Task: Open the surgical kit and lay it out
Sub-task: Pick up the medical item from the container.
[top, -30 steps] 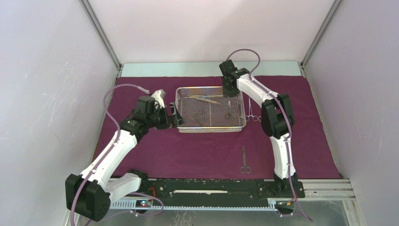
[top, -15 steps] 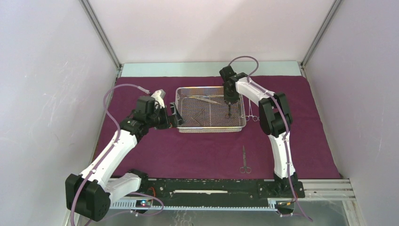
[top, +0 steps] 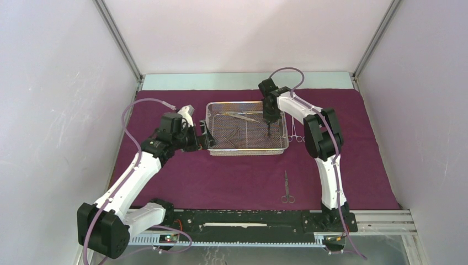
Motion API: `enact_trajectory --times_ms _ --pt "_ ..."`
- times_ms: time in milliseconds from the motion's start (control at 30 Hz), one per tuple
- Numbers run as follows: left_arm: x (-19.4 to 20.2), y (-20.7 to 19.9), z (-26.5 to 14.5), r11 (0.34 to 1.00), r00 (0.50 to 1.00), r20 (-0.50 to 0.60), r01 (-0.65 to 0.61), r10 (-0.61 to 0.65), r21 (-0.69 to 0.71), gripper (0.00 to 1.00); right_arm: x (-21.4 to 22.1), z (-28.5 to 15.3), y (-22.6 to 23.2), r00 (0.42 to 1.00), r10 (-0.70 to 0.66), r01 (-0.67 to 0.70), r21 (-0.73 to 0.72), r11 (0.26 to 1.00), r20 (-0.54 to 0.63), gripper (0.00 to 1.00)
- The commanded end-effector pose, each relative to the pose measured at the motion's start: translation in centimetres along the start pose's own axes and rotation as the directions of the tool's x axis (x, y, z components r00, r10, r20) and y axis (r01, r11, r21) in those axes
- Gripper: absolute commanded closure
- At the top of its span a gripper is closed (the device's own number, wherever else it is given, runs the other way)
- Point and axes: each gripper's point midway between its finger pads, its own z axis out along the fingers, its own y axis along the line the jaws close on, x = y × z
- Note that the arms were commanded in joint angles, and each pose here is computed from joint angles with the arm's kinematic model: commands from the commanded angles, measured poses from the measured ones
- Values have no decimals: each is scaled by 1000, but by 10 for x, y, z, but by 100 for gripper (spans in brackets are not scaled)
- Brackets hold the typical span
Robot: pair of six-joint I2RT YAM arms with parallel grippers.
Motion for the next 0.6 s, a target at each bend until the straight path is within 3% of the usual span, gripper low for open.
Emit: enact_trajectory --times_ms 0,267,567 --pt "2 3 2 1000 1000 1 1 -1 0 0 8 11 -1 999 27 -27 0 1000 -19 80" --pt "2 3 2 1000 1000 2 2 -2 -3 0 -7 -10 1 999 29 -29 -11 1000 28 91" --pt "1 2 1 1000 1000 4 3 -3 0 0 -24 -42 11 995 24 -21 -32 999 92 93"
